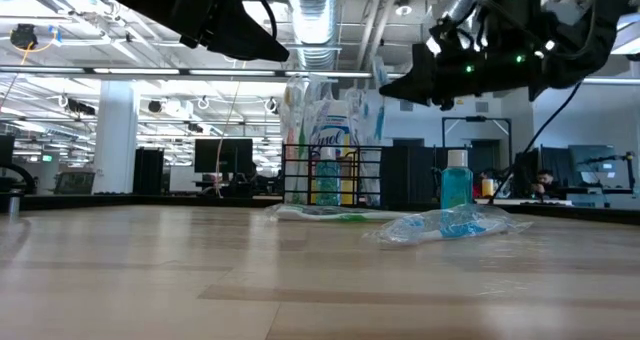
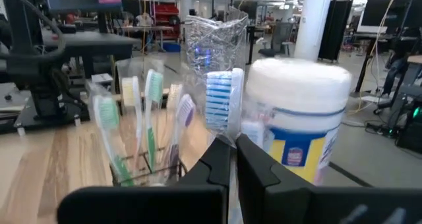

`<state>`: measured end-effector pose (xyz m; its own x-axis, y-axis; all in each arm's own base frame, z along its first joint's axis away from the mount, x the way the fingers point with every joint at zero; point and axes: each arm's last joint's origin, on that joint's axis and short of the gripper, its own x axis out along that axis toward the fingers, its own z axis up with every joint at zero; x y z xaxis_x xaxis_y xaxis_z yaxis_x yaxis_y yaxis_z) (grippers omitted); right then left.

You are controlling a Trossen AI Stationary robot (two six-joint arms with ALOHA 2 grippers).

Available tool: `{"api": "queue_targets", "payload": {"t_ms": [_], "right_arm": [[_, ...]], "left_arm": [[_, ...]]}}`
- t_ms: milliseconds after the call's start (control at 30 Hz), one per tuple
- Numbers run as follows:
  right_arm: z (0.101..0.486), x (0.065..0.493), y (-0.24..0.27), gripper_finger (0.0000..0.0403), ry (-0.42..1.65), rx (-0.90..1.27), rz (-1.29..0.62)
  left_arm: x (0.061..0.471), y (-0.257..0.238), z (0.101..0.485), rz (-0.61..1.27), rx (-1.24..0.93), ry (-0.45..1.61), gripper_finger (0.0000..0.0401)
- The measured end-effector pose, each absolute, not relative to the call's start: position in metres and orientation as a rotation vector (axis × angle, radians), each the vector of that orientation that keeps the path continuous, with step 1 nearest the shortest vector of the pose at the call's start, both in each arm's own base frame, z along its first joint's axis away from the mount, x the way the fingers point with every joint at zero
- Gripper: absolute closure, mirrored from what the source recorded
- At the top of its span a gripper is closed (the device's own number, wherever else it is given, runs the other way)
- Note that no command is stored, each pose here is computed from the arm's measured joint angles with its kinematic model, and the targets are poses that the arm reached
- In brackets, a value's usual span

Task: Pick & Place toothbrushing station
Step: Put the blue toothbrush into the black wire organizer

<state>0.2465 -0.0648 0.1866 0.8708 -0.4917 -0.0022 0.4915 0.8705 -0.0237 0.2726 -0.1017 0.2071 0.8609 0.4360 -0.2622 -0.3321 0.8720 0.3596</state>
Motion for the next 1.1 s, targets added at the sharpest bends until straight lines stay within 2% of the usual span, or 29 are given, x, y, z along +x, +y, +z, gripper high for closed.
{"api": "queue_targets", "payload": {"t_ms": [267, 433, 1100], "right_arm": [[0.165, 0.261, -0.069, 0.0402, -0.063, -0.012, -0.513], [0.156, 0.262, -0.071, 0.0394, -0.029, 0.009, -0.518], [0.154, 0.264, -0.069, 0.0333, -0.016, 0.01, -0.388]], "left_arm": [[0.273, -0.102, 0.207, 0.41, 0.308, 0.342, 0.0284], [0.273, -0.102, 0.207, 0.41, 0.308, 0.342, 0.0284], [0.273, -0.102, 0.208, 0.411, 0.303, 0.335, 0.0284]]}}
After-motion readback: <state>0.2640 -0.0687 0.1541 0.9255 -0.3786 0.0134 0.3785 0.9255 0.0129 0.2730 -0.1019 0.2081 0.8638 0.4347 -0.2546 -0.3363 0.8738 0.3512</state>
